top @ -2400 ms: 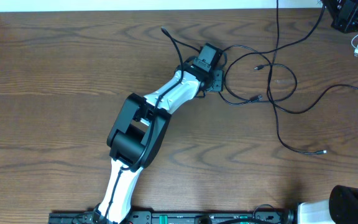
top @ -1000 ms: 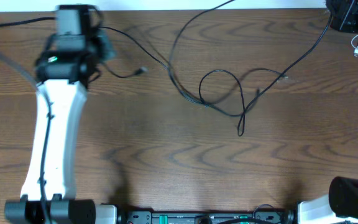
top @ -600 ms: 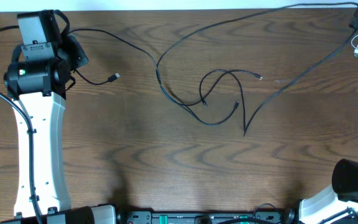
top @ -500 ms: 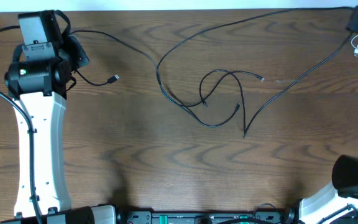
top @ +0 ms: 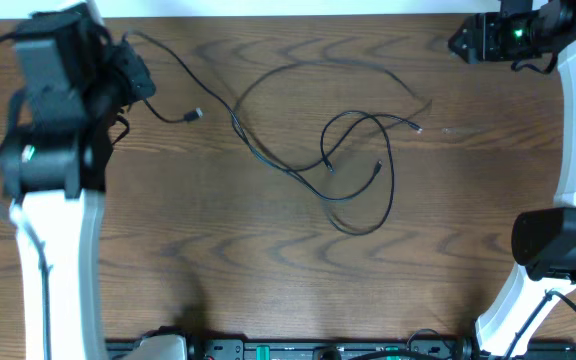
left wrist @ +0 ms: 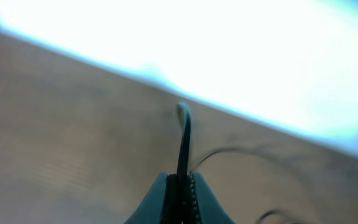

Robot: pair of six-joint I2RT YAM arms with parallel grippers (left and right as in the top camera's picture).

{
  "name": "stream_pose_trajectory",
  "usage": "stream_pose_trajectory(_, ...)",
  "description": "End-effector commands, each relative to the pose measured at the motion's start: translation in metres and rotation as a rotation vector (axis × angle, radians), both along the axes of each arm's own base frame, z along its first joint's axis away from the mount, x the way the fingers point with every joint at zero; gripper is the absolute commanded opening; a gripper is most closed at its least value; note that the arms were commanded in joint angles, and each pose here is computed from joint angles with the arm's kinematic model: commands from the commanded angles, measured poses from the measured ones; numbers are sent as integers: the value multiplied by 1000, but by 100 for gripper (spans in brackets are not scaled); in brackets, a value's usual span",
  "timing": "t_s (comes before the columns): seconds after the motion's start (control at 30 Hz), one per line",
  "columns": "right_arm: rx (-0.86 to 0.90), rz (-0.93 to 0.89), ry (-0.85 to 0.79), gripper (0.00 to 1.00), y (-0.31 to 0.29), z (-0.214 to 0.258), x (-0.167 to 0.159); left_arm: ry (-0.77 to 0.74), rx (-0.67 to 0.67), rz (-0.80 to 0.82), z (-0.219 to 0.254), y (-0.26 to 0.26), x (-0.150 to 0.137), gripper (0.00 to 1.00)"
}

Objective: Untangle cables

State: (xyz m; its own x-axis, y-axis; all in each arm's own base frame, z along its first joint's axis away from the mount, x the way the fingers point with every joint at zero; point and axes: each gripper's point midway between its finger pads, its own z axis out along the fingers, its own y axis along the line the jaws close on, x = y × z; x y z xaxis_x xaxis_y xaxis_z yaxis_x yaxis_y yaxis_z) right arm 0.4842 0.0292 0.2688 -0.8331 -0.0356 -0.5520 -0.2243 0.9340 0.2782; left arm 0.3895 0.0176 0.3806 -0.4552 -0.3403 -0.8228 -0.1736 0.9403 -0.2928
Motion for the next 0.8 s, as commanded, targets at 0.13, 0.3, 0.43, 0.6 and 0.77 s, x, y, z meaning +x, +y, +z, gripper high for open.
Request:
stream_pose_trajectory(0.13,149,254,-146,84,47,31,-1,-336,-169,-207,110,-47,-45,8)
stream_pose_trajectory(0.3,231,393,-139,84,93,32,-13,-434,-270,-266,141,-60,-56,7)
stream_pose_trajectory(0.43,244,485,-87,83,139,19,-25,-467,-350,-298,153,-67,-57,7)
stream_pose_trajectory(0.6,235,611,-60,83,187,2,-40,-480,-401,-291,159,-68,-56,7)
stream_pose_trajectory(0.77,245,695,3,81,228,-22,-53,-525,-422,-295,171,-68,-57,7)
